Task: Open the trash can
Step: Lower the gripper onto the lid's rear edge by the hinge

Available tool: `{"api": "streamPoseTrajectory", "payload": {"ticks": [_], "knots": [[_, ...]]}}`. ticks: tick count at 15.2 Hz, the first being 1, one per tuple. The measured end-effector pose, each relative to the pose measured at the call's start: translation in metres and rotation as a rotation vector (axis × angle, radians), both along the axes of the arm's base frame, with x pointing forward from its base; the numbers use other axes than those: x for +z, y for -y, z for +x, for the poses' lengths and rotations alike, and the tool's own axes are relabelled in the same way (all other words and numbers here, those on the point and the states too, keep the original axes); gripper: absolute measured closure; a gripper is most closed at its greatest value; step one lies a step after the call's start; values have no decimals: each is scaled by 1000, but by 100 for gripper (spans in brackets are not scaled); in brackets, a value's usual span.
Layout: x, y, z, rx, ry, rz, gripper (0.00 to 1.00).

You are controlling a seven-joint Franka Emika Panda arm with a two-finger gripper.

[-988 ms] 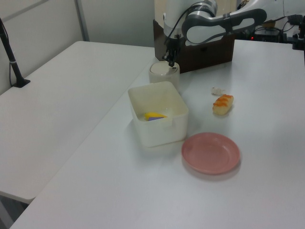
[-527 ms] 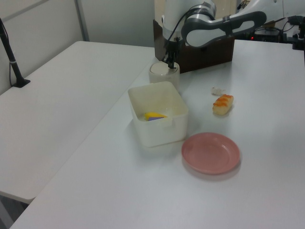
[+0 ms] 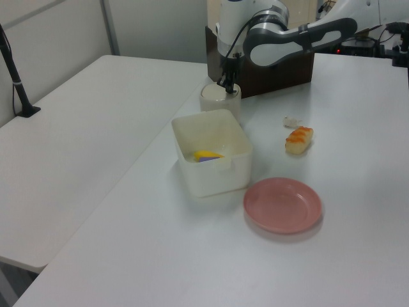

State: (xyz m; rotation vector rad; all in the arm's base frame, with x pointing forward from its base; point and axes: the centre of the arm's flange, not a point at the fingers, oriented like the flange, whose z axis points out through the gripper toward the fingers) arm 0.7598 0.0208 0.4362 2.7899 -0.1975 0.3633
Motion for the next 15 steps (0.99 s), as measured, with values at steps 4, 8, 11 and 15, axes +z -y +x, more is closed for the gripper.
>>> {"api": "streamPoseTrajectory", "payload": {"ticks": [4, 8, 11, 15], "knots": [[0, 1, 0, -1, 0, 0, 99], [1, 6, 0, -8, 1, 0, 99], [1, 11, 0, -14, 1, 0, 99], [2, 11, 0, -15, 3, 0, 99]]}}
